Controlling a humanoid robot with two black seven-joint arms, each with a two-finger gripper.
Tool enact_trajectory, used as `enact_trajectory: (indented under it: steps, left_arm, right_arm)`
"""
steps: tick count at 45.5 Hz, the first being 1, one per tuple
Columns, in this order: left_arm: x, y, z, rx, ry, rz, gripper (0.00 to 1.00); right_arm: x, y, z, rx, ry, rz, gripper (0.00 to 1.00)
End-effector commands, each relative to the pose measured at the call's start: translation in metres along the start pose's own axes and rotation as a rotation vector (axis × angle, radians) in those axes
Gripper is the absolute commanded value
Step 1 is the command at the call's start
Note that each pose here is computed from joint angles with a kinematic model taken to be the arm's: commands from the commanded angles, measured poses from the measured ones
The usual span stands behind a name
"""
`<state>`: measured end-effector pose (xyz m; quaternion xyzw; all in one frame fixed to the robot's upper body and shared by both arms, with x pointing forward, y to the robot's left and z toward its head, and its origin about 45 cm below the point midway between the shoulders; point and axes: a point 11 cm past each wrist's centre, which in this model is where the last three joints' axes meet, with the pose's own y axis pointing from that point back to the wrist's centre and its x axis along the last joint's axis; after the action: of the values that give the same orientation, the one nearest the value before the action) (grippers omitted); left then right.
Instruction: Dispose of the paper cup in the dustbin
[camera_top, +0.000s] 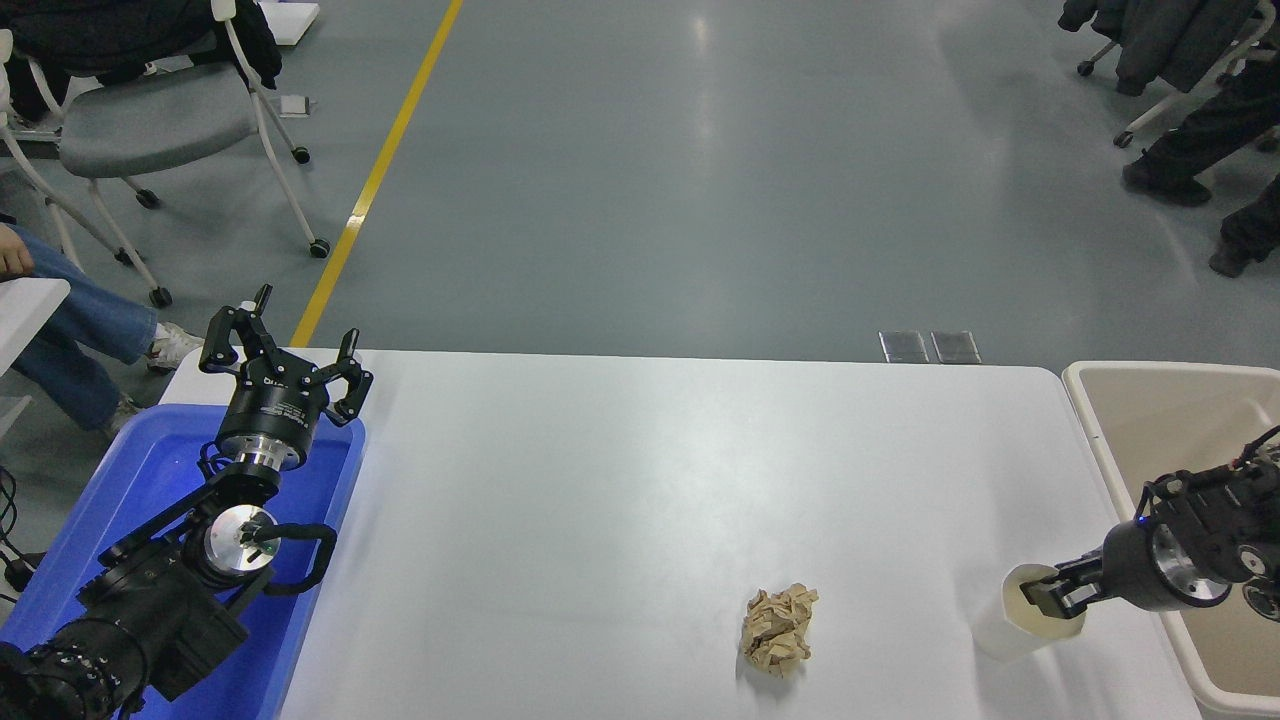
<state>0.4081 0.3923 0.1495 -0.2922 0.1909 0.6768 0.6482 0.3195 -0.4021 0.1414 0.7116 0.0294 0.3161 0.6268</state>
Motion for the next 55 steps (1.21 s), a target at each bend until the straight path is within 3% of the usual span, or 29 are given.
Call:
enact_trajectory:
  steps: [1,18,28,40,48,55]
  left_arm:
    - [0.0,0.0,0.0,0.0,0.0,0.0,1.0]
    - [0.0,0.0,0.0,0.0,0.0,0.0,1.0]
    - [0.0,0.0,0.0,0.0,0.0,0.0,1.0]
    - [0.0,0.0,0.0,0.0,0.0,0.0,1.0]
    - [0.0,0.0,0.0,0.0,0.0,0.0,1.0]
    - [0.0,0.0,0.0,0.0,0.0,0.0,1.0]
  right_arm:
    - [0.01,0.005,-0.001,0.029,0.014,0.01,0.0]
    - [0.022,0.014,-0.001,0.053,-0.003,0.041,0.0]
    - [0.07,0.076,0.006,0.105,-0.015,0.064,0.0]
    - [0.141,0.155,0.014,0.026,-0.007,0.115,0.0]
    - [0.155,0.192,0.01,0.009,-0.028,0.119,0.0]
    - [0.154,0.196,0.006,0.017,-0.027,0.112,0.0]
